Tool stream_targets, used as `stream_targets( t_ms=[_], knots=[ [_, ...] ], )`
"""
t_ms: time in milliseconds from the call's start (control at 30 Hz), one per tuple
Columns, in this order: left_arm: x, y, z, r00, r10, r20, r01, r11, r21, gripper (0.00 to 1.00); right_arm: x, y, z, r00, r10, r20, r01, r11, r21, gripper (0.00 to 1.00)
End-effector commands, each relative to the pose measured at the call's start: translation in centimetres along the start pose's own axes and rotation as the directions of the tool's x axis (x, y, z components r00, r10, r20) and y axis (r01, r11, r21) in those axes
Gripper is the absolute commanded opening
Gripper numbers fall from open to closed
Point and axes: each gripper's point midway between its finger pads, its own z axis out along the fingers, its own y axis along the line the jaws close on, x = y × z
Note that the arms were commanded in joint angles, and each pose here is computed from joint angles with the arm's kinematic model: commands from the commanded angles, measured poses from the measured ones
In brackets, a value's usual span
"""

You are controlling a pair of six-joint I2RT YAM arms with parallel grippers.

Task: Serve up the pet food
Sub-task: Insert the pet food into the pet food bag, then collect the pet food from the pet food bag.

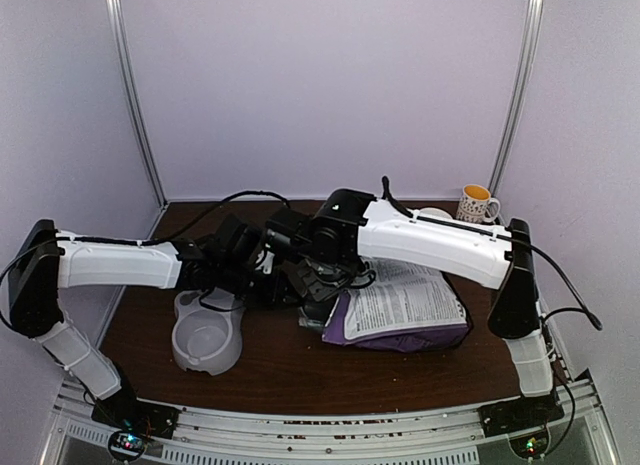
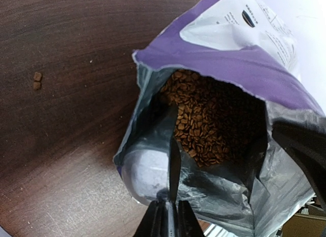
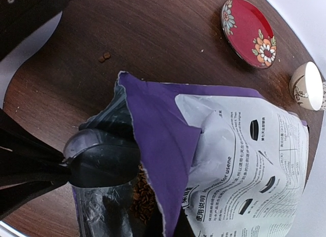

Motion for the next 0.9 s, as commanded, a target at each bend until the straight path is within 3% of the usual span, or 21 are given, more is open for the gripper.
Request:
stream_targets(
  t_ms=[0, 433, 700, 867],
  knots=[
    [0.2, 2.4, 0.8, 1.0, -0.008, -0.008, 0.007, 0.994, -0.108, 0.0, -0.7, -0.8, -0.1, 0.999, 0.013, 0.039, -0.014, 1.0, 0.028, 0.0],
    [1.1, 3.7, 1.6, 0.999, -0.013, -0.032, 0.008, 0.99, -0.143, 0.0, 0.0, 0.7, 1.2, 0.999, 0.027, 0.016, -0.027, 0.999, -0.019, 0.0],
    [0.3, 3.8, -1.7, 0.999, 0.032, 0.014, -0.028, 0.973, -0.229, 0.0, 0.1, 0.5, 1.2, 1.0, 0.027, 0.015, -0.027, 1.0, -0.013, 0.0],
    [0.9, 4.3, -1.1, 0.999, 0.032, -0.008, -0.033, 0.972, -0.233, 0.0, 0.0, 0.8, 1.3, 0.999, 0.028, 0.018, -0.027, 0.999, -0.025, 0.0]
  ],
)
